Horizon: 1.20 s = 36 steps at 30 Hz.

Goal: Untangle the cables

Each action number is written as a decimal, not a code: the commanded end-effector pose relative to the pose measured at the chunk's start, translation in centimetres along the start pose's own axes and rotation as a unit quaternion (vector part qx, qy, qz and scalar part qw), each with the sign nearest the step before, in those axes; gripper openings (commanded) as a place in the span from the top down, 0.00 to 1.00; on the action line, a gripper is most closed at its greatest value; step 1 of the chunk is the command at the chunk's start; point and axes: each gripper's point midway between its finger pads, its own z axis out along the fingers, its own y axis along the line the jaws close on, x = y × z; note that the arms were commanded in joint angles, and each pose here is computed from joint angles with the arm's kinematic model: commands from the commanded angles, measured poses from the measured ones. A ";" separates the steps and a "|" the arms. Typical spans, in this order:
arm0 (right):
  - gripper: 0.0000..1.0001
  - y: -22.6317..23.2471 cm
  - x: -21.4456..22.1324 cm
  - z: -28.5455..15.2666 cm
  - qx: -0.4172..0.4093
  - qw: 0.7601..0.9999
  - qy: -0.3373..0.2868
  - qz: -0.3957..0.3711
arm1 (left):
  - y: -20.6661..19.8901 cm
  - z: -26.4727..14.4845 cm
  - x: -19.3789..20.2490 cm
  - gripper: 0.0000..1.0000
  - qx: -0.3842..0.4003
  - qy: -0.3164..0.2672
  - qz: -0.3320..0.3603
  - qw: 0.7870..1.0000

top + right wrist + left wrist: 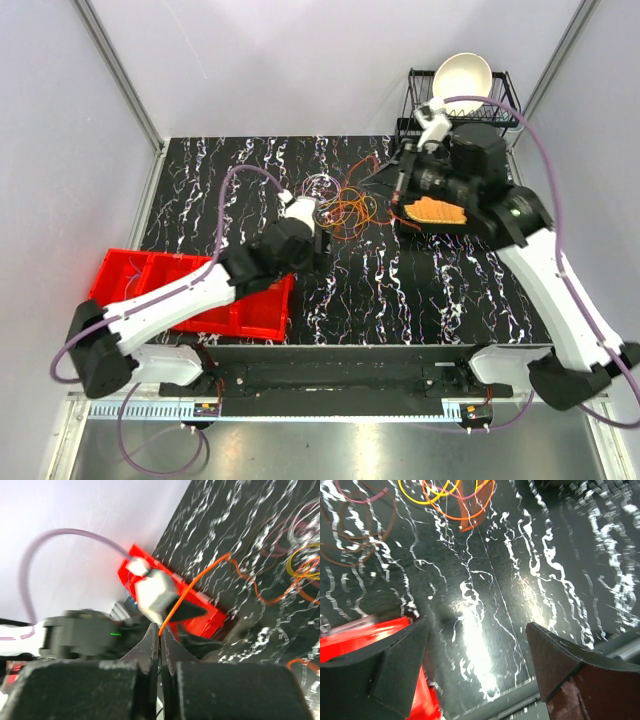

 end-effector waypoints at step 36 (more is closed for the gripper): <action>1.00 2.6 -2.7 -8.0 0.046 0.993 -0.073 -0.082 | -7.4 6.5 -8.1 0.76 -0.087 -0.200 -0.009 0.976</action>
